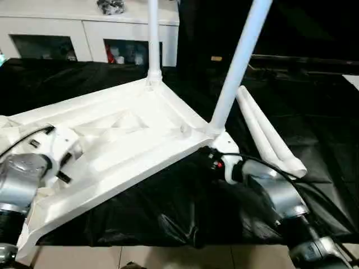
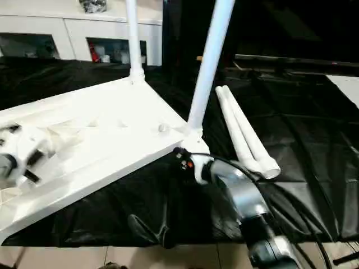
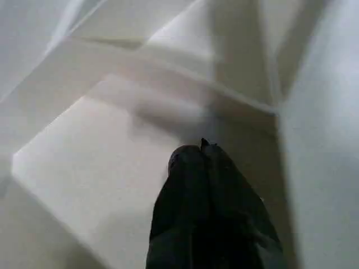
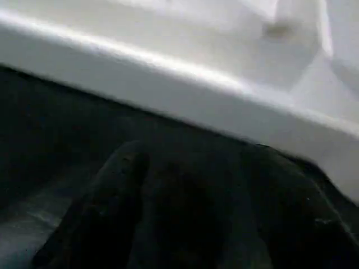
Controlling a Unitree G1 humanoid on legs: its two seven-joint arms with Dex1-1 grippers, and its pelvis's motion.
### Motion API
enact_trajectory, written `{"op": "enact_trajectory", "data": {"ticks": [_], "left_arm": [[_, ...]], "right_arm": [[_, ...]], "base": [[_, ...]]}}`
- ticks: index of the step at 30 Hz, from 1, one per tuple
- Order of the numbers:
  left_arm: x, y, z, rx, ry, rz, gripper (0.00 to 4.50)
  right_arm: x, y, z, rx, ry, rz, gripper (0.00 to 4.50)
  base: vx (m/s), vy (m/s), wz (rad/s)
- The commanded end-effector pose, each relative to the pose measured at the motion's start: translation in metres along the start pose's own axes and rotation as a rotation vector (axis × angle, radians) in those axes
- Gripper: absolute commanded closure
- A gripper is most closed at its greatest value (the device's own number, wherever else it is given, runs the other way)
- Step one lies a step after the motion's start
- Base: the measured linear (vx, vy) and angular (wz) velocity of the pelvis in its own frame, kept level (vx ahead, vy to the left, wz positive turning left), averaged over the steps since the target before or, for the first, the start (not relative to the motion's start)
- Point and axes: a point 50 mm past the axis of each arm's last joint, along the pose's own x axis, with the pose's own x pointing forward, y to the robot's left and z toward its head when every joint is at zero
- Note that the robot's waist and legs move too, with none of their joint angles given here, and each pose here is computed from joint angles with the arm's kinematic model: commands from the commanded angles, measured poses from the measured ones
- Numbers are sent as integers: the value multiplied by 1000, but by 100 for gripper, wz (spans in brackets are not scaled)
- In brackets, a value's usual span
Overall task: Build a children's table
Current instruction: Rotate table base
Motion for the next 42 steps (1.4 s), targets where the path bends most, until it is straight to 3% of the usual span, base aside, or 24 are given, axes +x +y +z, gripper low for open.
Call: {"op": "enact_trajectory", "data": {"ticks": [1, 8, 11, 13, 16, 17, 23, 26, 31, 42], "left_arm": [[-4, -7, 5, 35, -7, -92, 450], [-19, -23, 15, 131, -60, -317, 450], [-27, -41, 26, 148, -171, -469, 450], [-29, -47, 28, 152, -189, -516, 450], [-31, -57, 30, 170, -200, -583, 450], [-29, -68, 35, 169, -223, -617, 450], [-22, -95, 55, 186, -299, -688, 450], [-17, -98, 61, 194, -319, -668, 450], [10, -90, 81, 176, -354, -493, 450], [44, -51, 96, 140, -313, -122, 450]], "right_arm": [[5, -6, 3, -8, 15, -47, 190], [19, -14, 10, 7, 13, -109, 247], [27, -17, 21, 54, -49, -147, 278], [30, -16, 24, 56, -57, -152, 289], [33, -15, 27, 32, -64, -147, 320], [38, -12, 31, 22, -71, -133, 328], [50, 2, 42, 4, -117, -63, 370], [52, 5, 44, 0, -124, -50, 398], [50, 0, 49, 12, -162, -73, 441], [16, -42, 64, 21, -274, -206, 441]], "base": [[0, 0, 0], [0, 0, 0], [0, 0, 0], [0, 0, 0], [0, 0, 0], [0, 0, 0], [0, 0, 0], [0, 0, 0], [0, 0, 0], [0, 0, 0]]}}
